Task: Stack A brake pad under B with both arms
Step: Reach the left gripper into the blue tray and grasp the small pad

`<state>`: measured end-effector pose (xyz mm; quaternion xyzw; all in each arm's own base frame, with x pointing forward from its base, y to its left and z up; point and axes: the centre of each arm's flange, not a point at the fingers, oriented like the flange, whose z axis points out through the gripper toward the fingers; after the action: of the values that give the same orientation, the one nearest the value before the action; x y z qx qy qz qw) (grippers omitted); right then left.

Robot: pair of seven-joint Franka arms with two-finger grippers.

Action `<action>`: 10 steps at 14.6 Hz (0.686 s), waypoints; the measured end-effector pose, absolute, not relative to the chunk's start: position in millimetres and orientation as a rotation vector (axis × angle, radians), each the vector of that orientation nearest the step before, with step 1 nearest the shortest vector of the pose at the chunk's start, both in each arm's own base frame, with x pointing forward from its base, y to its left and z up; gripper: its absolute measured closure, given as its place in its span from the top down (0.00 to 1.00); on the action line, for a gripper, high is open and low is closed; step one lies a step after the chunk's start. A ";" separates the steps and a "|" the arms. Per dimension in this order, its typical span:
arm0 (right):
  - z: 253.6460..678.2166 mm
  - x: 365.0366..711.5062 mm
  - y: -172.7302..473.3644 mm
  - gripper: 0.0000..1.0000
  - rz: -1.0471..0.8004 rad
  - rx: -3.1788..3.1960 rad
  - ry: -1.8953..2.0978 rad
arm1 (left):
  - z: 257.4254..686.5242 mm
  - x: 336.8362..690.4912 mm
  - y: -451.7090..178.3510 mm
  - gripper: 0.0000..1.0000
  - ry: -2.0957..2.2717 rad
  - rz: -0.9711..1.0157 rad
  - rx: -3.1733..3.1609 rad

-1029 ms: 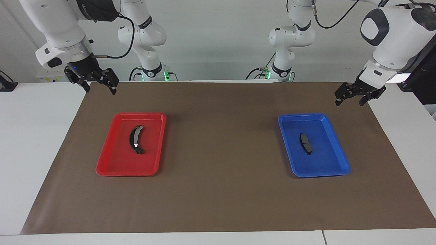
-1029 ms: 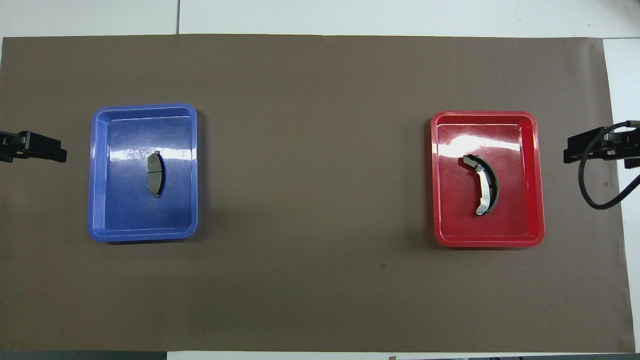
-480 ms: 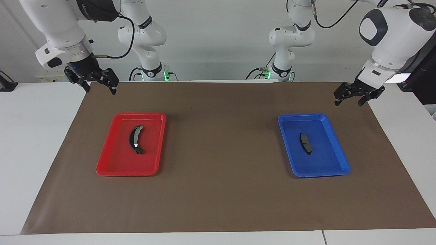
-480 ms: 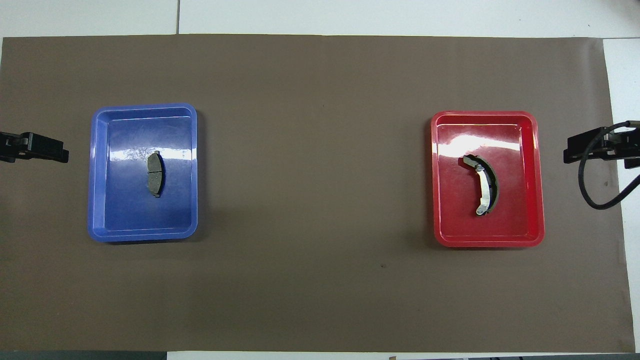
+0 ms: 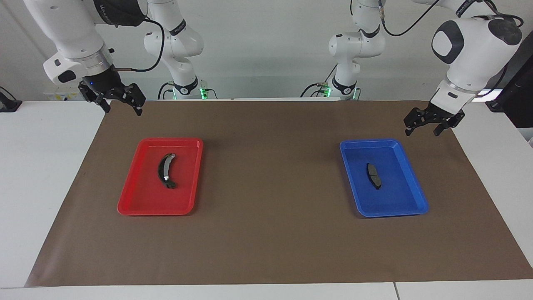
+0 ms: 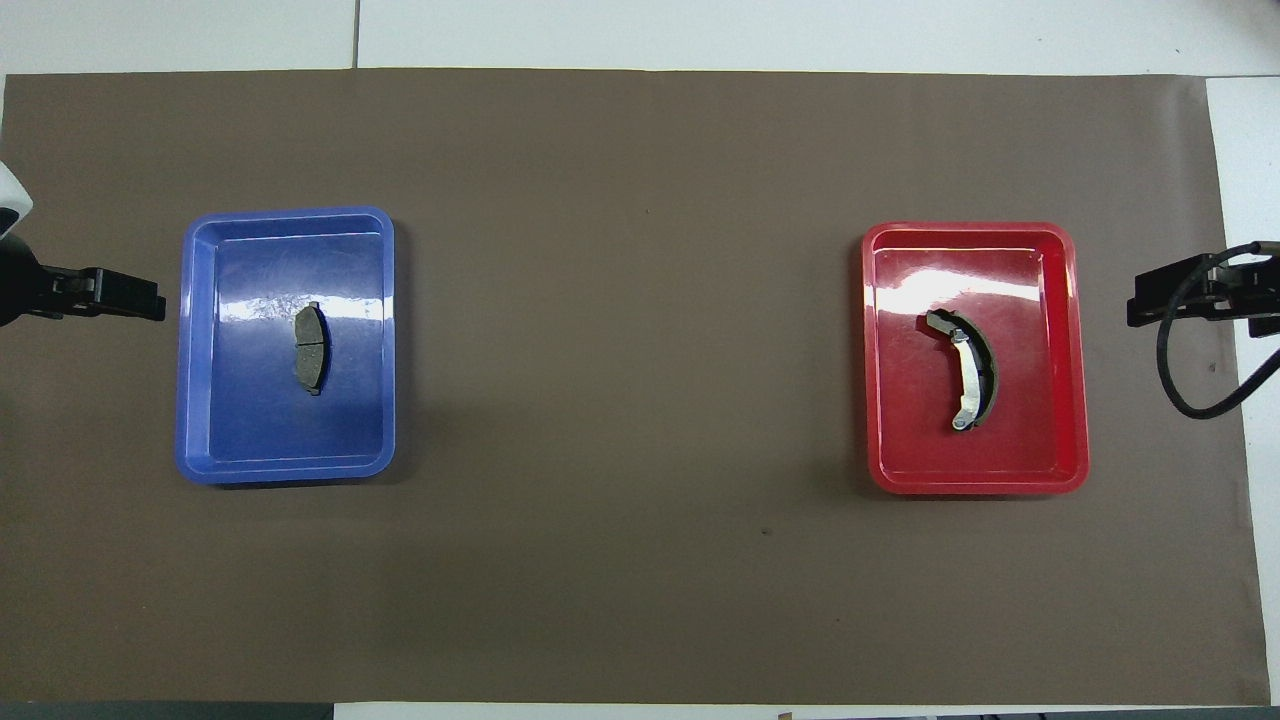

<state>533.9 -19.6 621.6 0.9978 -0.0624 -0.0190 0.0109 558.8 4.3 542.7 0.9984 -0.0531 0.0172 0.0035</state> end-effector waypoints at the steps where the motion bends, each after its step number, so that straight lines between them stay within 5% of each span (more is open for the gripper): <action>1: 621.6 533.9 -19.6 1.00 -0.059 3.113 -0.195 | 533.5 559.5 1.3 1.00 -0.162 0.067 3.130; 10: 621.1 533.7 -23.8 1.00 -0.061 3.113 -0.207 | 388.2 565.5 -56.7 0.99 -0.120 0.135 3.129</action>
<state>533.7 -23.8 621.1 0.9975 -0.0663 -0.0196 0.0107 565.5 -56.7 388.2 0.9983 -0.0382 0.0431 0.0036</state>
